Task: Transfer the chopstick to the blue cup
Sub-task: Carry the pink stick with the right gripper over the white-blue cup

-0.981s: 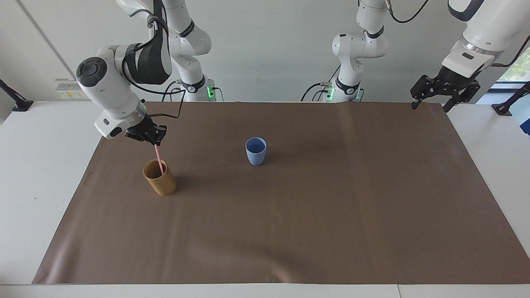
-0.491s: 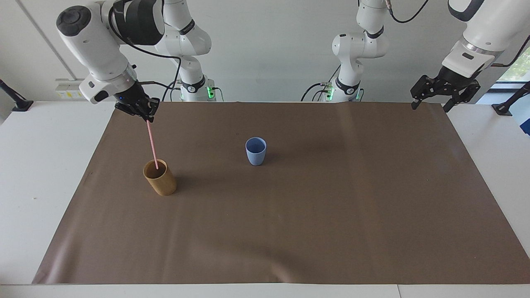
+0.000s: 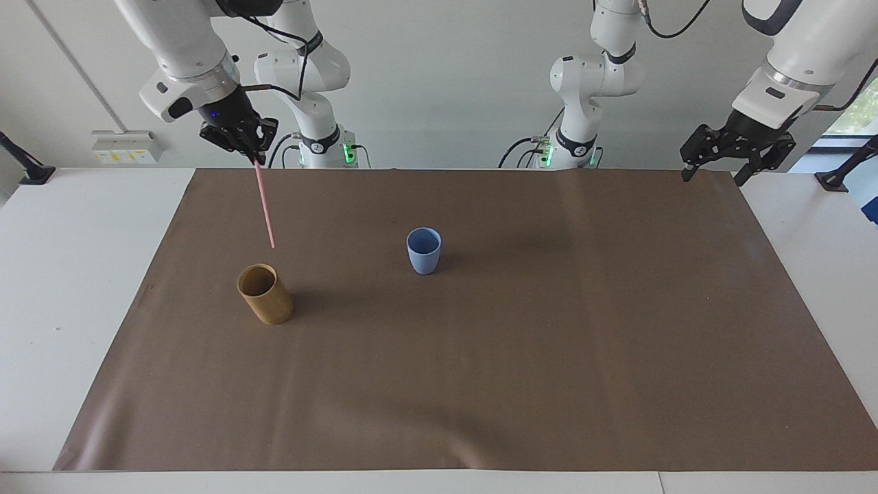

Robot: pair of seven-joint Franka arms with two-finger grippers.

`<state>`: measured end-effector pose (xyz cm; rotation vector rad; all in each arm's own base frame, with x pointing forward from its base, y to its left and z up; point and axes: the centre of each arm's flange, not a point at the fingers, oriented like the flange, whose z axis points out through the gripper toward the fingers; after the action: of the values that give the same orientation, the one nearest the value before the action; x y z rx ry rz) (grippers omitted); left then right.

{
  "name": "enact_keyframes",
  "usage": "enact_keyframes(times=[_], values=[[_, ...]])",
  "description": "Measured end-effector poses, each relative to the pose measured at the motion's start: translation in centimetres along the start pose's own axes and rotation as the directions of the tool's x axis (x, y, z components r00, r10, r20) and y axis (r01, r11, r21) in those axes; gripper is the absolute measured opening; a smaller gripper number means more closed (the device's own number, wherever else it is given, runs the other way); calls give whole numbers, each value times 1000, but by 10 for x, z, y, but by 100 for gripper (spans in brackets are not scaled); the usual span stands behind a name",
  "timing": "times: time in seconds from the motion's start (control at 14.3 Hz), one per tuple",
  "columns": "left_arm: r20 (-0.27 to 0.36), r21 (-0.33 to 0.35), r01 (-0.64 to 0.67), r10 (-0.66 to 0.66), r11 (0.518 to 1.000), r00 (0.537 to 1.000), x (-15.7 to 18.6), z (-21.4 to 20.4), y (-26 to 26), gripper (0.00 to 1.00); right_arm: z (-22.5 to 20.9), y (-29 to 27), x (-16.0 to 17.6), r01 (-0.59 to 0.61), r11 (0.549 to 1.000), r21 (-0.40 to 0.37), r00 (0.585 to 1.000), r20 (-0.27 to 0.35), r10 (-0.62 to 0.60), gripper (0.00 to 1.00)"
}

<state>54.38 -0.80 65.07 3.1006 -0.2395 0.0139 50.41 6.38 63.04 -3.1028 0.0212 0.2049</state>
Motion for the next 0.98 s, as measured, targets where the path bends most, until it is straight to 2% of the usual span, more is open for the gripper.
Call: enact_keyframes(times=[0.21, 0.42, 0.7, 0.84, 0.98], values=[[0, 0, 0, 0, 1000, 1000, 0, 0, 0, 100, 4, -81, -9, -40, 999, 18, 999, -30, 41, 9], [0, 0, 0, 0, 1000, 1000, 0, 0, 0, 100, 18, -152, -21, -82, 996, 45, 996, -25, 83, 9], [0, 0, 0, 0, 1000, 1000, 0, 0, 0, 100, 46, -224, -39, -110, 992, 68, 994, 22, 109, 9], [0, 0, 0, 0, 1000, 1000, 0, 0, 0, 100, 61, -240, -40, -134, 986, 101, 990, 59, 128, 9], [0, 0, 0, 0, 1000, 1000, 0, 0, 0, 100, 78, -246, -41, -140, 986, 96, 988, 83, 132, 9]])
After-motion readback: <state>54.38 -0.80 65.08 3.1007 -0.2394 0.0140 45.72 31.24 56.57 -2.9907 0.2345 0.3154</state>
